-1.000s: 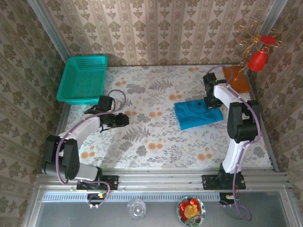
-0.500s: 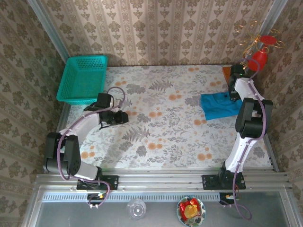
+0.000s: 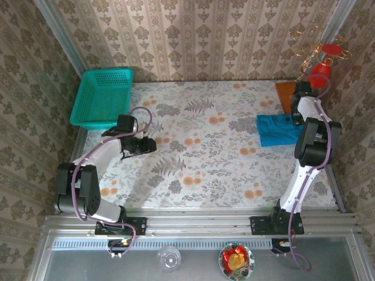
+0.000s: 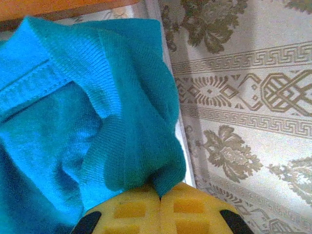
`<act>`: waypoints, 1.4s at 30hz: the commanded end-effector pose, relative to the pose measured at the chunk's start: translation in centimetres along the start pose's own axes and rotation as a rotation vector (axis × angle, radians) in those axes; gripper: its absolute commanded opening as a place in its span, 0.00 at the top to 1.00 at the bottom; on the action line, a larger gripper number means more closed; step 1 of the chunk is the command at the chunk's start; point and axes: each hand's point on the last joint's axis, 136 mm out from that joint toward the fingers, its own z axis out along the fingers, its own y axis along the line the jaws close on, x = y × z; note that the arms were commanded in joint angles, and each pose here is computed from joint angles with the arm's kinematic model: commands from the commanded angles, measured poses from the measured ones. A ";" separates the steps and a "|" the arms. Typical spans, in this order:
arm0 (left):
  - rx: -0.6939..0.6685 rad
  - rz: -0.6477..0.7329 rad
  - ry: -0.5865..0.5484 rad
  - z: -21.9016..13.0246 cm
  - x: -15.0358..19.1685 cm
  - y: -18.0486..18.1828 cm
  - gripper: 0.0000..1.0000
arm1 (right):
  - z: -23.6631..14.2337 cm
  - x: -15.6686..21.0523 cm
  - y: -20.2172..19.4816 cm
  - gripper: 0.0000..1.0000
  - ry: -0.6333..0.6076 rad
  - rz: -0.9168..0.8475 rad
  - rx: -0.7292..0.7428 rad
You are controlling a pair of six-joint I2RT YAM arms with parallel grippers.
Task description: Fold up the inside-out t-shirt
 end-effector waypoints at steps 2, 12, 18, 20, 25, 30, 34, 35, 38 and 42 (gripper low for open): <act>0.007 0.016 0.018 -0.2 -0.2 0.1 0.67 | 0.4 -0.8 -2.4 0.96 -0.007 0.083 0.109; -0.130 0.012 -0.042 -1.4 -1.0 2.6 0.40 | -3.5 -0.2 -3.3 0.24 -0.081 0.202 0.126; -0.229 0.012 -0.156 -3.3 -2.4 4.0 0.00 | -6.6 1.4 -0.8 0.00 -0.118 0.287 -0.009; -0.275 0.011 -0.200 -3.9 -2.7 4.8 0.00 | -7.4 2.1 0.4 0.00 -0.129 0.301 -0.057; -0.383 0.062 -0.341 -5.7 -4.0 6.3 0.00 | -9.9 3.0 4.8 0.00 -0.236 0.281 -0.242; -0.488 0.137 -0.519 -7.5 -5.0 7.7 0.00 | -12.8 3.7 9.9 0.02 -0.421 0.273 -0.444; -0.545 0.225 -0.594 -8.2 -5.7 8.2 0.00 | -14.9 4.7 12.9 0.02 -0.604 0.230 -0.513; -0.553 0.244 -0.610 -8.3 -5.8 8.3 0.00 | -15.2 4.9 13.5 0.02 -0.642 0.223 -0.527; -0.571 0.299 -0.669 -8.2 -6.4 8.6 0.00 | -16.2 5.4 13.8 0.02 -0.759 0.258 -0.547; -0.554 0.350 -0.722 -7.2 -7.2 9.2 0.00 | -15.7 6.0 14.1 0.02 -0.836 0.317 -0.562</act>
